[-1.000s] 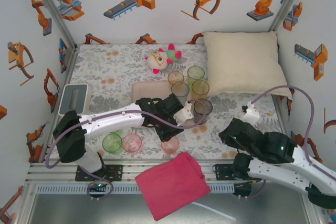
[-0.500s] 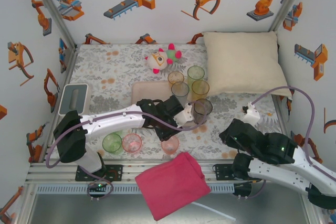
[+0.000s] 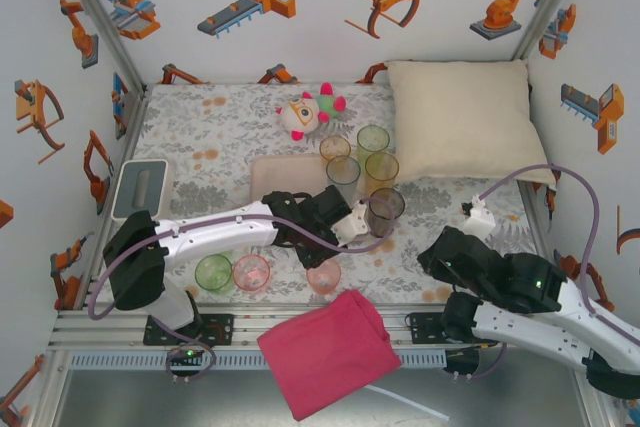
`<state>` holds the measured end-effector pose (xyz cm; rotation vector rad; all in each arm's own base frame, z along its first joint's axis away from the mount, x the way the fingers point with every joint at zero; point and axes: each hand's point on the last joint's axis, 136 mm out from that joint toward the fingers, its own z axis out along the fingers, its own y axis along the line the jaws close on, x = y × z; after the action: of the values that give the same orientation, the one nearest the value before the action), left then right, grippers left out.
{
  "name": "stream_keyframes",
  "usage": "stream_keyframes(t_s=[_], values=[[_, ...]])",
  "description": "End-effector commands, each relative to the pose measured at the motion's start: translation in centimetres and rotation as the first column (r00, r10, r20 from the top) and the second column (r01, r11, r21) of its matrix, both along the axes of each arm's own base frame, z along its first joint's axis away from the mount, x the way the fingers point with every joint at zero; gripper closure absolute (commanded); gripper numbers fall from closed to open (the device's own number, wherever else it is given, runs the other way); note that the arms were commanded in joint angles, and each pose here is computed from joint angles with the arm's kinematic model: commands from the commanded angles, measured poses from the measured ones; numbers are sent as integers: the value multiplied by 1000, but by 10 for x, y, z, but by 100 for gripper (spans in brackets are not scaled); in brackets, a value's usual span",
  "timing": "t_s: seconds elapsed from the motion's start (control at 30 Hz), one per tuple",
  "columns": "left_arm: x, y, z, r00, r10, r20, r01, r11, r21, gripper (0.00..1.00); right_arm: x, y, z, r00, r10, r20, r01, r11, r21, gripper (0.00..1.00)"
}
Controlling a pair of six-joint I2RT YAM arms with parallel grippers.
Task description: Place the glasses into the tray
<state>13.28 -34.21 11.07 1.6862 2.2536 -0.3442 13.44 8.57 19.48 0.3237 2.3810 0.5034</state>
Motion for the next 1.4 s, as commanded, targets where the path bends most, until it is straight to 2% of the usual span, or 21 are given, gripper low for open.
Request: stream_keyframes(t_s=[0.0,0.27,0.43,0.57,0.8,1.07,1.37], values=[[-1,2,-5,1000,-9,7,9,1000,20,70,1,-3,-3,1000,-21,4,21,1000,2,78],[0,4,-5,1000,-10,16,10,1000,24,78,0,-5,-4,999,-33,3,33,999,15,78],[1,4,-4,1000,-6,22,5,1000,24,88,0,-5,-4,999,-35,3,35,999,20,79],[2,4,-2,1000,-5,29,4,1000,23,89,0,-6,-5,999,-36,2,36,999,23,79],[3,5,3,999,-9,44,8,1000,20,97,0,-6,-6,999,-37,2,37,999,20,79],[2,12,12,999,-9,46,8,1000,22,96,-1,-8,-5,999,-40,8,40,999,25,79],[13,18,41,996,15,92,-14,1000,-10,95,-1,-10,-3,999,-45,12,45,999,27,79]])
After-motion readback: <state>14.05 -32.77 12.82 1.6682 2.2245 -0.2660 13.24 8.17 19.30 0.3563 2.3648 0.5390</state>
